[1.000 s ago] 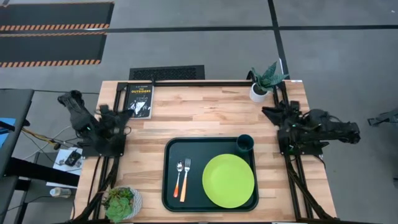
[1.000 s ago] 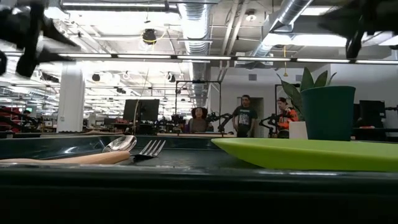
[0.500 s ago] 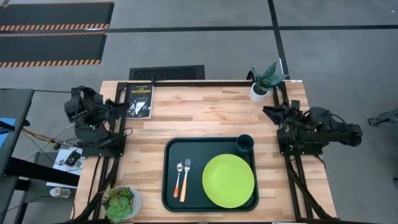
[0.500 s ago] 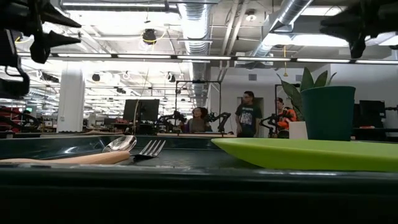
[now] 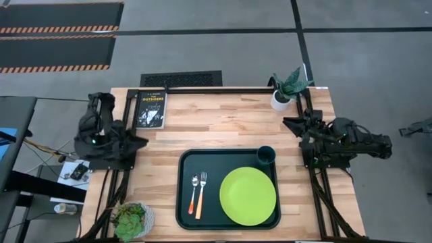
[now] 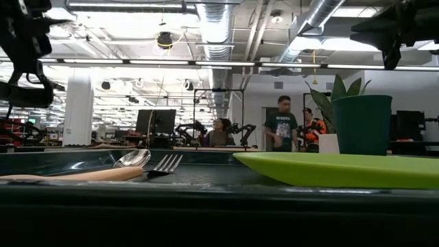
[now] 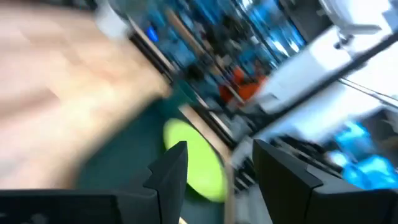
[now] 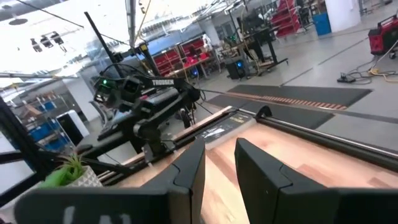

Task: Pick and place plate/cup/fork/spoon on tray
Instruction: Return to Home Position

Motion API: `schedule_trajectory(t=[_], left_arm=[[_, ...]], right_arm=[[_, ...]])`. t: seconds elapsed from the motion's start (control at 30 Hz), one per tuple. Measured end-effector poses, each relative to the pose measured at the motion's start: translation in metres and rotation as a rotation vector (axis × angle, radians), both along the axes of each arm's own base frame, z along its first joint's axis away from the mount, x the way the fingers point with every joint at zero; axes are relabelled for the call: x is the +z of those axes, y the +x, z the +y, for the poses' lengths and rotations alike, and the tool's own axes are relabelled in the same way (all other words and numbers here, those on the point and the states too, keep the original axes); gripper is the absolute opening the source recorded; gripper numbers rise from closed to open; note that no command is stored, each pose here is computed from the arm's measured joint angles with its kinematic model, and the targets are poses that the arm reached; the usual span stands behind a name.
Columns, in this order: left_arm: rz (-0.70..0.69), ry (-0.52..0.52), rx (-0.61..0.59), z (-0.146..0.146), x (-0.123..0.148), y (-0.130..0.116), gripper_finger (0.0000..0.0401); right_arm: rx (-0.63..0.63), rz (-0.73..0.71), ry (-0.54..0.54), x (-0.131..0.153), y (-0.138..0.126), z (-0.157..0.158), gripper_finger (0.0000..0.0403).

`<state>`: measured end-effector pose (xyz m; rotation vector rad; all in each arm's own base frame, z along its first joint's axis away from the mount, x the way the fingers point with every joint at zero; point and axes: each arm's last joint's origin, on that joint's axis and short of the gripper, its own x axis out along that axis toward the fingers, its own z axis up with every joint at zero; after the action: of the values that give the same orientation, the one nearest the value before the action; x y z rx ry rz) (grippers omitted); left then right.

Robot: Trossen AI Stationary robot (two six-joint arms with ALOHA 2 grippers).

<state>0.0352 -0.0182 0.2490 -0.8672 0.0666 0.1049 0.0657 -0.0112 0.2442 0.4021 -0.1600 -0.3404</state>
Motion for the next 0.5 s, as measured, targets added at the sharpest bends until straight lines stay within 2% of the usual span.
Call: schedule_trajectory(t=[0.1, 0.2, 0.3, 0.37, 0.4, 0.5], left_arm=[[0.008, -0.095, -0.108, -0.0038, 0.0078, 0.0001, 0.0169], [0.047, -0.108, -0.225, -0.0073, 0.0071, -0.0004, 0.0169], [0.076, -0.026, -0.253, -0.0073, 0.0027, -0.0008, 0.0169], [0.054, -0.003, -0.178, -0.0052, 0.0030, -0.0002, 0.0169], [0.042, 0.041, -0.154, -0.0041, 0.0034, -0.0001, 0.0169], [-0.007, 0.181, -0.189, -0.0059, 0.0119, 0.0003, 0.0169]], right_arm=[[0.000, -0.019, -0.005, 0.0019, -0.0002, 0.0000, 0.0113], [-0.005, -0.019, -0.023, 0.0026, -0.0003, -0.0001, 0.0114], [-0.065, -0.009, -0.032, 0.0022, -0.0009, -0.0017, 0.0114], [-0.075, -0.032, 0.024, 0.0022, -0.0011, -0.0021, 0.0114], [-0.072, -0.043, 0.060, 0.0019, -0.0011, -0.0021, 0.0114], [-0.064, -0.086, 0.143, 0.0027, -0.0012, -0.0021, 0.0114]])
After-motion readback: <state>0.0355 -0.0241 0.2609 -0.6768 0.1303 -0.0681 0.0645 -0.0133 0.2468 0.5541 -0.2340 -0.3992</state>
